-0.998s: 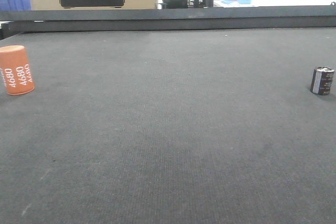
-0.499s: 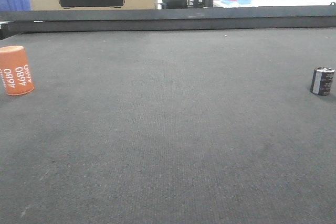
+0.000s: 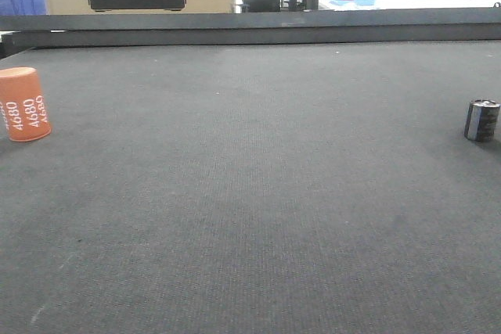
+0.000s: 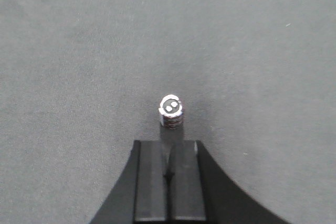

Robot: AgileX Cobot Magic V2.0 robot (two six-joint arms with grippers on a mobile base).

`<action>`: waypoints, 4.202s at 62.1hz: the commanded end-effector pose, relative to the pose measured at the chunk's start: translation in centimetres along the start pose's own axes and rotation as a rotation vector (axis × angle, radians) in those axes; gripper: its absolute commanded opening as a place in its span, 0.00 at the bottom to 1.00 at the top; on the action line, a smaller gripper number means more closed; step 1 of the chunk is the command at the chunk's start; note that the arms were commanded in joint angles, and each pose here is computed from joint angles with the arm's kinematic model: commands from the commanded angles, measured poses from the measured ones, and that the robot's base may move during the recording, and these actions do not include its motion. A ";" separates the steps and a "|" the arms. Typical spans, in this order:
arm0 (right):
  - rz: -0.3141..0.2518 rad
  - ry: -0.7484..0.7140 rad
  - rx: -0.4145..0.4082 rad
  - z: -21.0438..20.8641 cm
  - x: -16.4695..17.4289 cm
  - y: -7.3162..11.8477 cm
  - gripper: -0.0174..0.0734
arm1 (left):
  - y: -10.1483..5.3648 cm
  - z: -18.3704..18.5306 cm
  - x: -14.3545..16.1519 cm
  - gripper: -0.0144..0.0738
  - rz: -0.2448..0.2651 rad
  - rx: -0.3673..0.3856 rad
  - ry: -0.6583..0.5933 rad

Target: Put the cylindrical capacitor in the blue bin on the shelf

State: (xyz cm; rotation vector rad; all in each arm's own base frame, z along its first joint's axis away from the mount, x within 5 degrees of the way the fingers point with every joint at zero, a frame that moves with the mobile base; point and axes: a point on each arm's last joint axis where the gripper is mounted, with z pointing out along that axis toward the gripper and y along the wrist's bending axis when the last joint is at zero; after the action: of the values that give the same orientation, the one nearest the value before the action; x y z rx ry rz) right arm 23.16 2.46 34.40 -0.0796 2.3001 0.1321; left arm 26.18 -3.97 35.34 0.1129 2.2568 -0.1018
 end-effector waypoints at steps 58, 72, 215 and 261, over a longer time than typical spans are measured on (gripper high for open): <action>0.022 0.525 0.028 17.1 -5.6 -0.6 0.54 | 1.1 4.8 -1.0 0.04 -0.055 -0.028 0.222; 0.021 0.601 0.038 19.6 -4.1 -0.9 0.69 | 1.1 4.8 -1.0 0.04 -0.055 -0.028 0.222; 0.020 0.709 0.046 21.7 -2.2 -1.2 0.01 | 1.5 15.6 -4.4 0.73 -0.030 -0.052 0.450; 0.019 0.699 0.046 21.8 -2.3 -1.2 0.01 | 0.2 19.1 -2.0 0.73 0.039 -0.041 0.562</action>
State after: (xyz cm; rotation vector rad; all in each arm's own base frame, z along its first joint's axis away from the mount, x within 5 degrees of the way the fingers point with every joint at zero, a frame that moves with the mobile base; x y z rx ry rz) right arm 40.86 4.14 21.38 -0.0748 3.0014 0.0866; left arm 42.04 -5.91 24.95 0.1744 2.7973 -0.0095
